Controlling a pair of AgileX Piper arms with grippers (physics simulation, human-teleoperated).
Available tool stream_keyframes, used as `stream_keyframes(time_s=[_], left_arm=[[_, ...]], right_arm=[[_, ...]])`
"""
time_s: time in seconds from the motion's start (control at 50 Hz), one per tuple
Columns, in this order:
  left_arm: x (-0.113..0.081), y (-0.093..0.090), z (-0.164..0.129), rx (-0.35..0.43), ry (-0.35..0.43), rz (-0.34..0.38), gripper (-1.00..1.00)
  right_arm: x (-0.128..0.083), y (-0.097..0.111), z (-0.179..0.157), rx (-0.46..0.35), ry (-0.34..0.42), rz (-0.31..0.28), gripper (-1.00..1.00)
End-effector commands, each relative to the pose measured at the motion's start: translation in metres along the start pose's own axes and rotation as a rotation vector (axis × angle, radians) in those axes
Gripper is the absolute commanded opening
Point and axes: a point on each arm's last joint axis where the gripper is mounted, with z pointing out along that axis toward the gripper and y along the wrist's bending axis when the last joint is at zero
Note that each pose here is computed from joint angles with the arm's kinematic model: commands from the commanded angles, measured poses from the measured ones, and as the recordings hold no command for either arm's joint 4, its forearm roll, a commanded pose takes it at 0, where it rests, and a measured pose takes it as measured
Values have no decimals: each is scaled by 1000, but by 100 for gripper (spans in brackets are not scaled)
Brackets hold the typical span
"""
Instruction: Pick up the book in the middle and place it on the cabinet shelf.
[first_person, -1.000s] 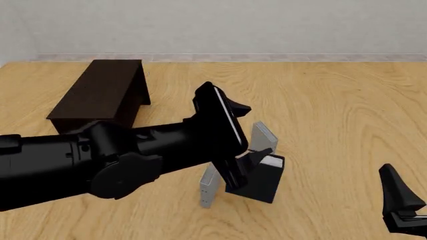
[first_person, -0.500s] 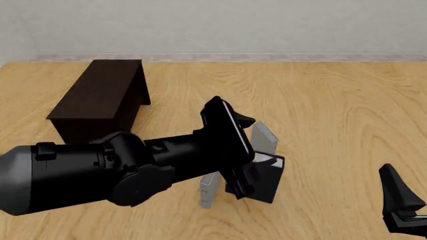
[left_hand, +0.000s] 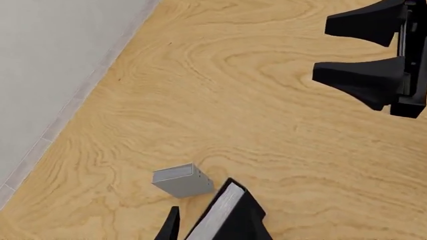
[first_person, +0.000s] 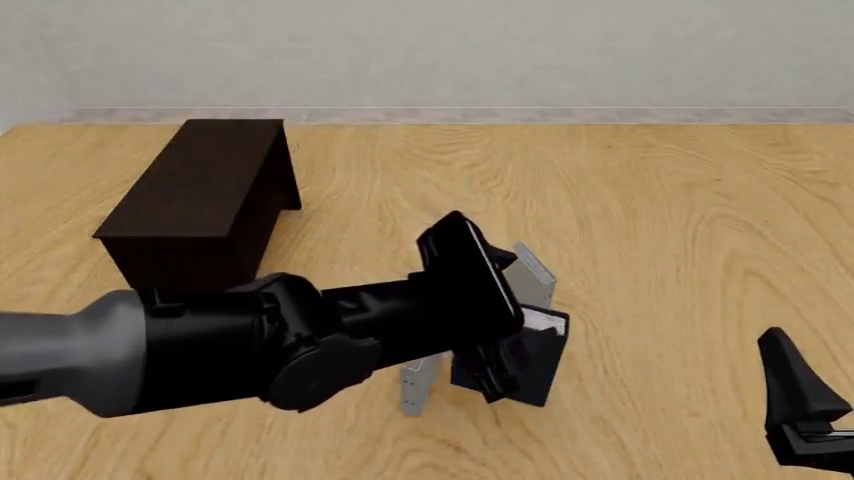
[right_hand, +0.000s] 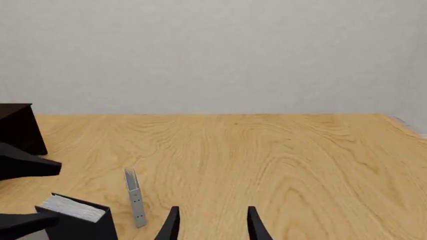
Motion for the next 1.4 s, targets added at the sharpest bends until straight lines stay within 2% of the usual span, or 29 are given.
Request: stream_keyframes(time_s=[0.02, 0.34, 0.68, 1.4], left_arm=[[-2, 2, 8, 9, 28, -4, 100], [-10, 11, 16, 6, 54, -13, 100], [2, 3, 25, 25, 85, -17, 100], [21, 1, 48, 33, 140, -40, 100]], right_arm=[[0, 0, 0, 0, 0, 0, 100], [0, 0, 0, 0, 0, 0, 100], [0, 0, 0, 0, 0, 0, 100], [0, 0, 0, 0, 0, 0, 100]])
